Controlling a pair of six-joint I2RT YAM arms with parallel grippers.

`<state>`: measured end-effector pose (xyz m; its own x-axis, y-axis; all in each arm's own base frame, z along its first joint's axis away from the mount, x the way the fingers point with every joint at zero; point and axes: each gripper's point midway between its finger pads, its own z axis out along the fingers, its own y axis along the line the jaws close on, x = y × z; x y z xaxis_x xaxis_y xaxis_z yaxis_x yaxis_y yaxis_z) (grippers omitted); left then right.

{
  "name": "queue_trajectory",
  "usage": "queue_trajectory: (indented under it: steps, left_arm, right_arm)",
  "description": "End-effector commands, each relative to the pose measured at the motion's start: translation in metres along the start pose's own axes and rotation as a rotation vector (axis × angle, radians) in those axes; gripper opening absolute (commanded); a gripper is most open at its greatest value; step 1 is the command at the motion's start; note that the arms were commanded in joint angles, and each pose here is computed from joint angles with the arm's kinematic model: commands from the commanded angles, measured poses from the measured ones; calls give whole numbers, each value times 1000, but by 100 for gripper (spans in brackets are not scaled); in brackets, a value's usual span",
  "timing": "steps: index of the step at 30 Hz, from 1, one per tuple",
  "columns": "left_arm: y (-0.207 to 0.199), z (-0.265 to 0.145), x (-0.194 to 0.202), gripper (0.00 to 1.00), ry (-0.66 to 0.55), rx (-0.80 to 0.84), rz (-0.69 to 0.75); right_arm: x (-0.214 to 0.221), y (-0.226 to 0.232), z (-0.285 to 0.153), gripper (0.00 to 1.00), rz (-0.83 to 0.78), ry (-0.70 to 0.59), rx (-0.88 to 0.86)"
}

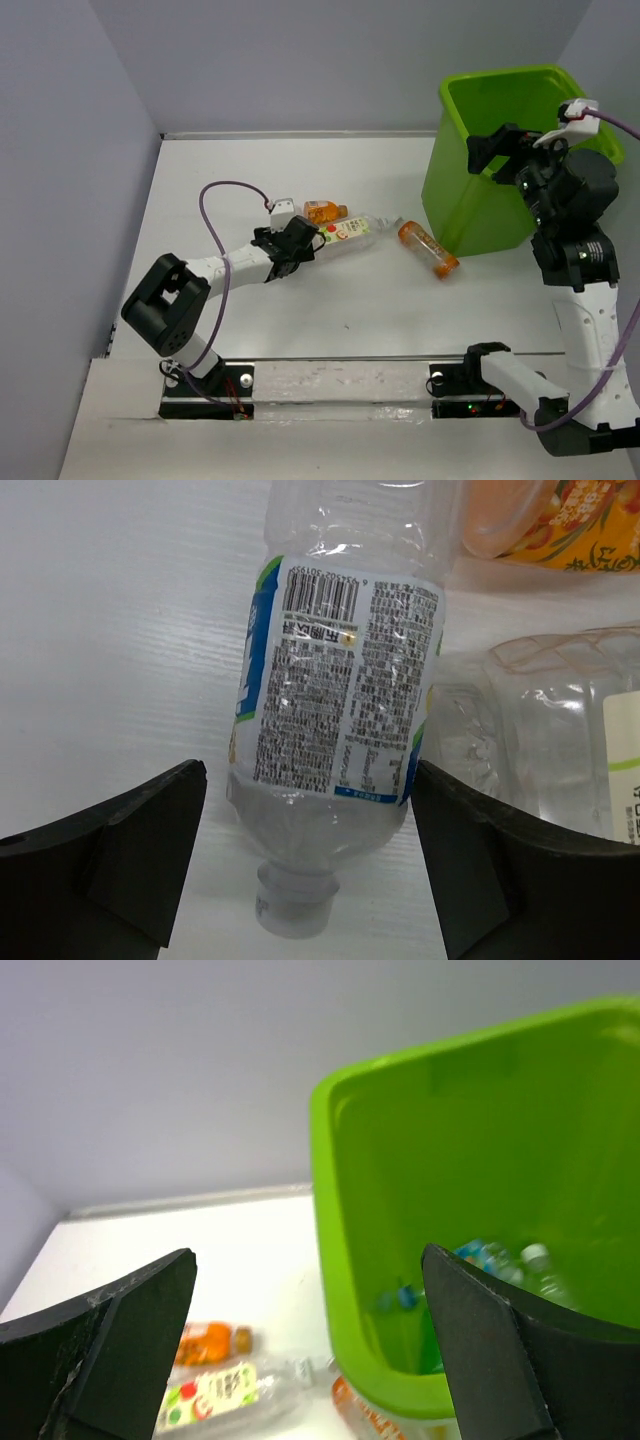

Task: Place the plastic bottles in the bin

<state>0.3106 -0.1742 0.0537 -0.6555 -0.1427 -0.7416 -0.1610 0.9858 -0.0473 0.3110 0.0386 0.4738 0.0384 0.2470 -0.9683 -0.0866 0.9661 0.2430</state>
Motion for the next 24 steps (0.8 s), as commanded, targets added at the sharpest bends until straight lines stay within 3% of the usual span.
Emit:
queue_trajectory:
  steps: [1,7,11,18,24]
  left_arm:
    - [-9,11,-23,81,-53,-7,-16]
    - [4,3,-31,44,-107,-23,-46]
    - [11,-10,-34,29,-132,1,-76]
    - [24,-62,-58,22,-232,141,-188]
    - [11,-128,-83,16,-325,453,-298]
  right_arm:
    - [47,45,-4,100,79,122,-244]
    - [98,91,-25,100,111,241,-408]
    - [126,132,-37,100,126,307,-503]
    - [157,210,-59,100,155,388,-697]
    - [175,253,-55,100,351,432,-794]
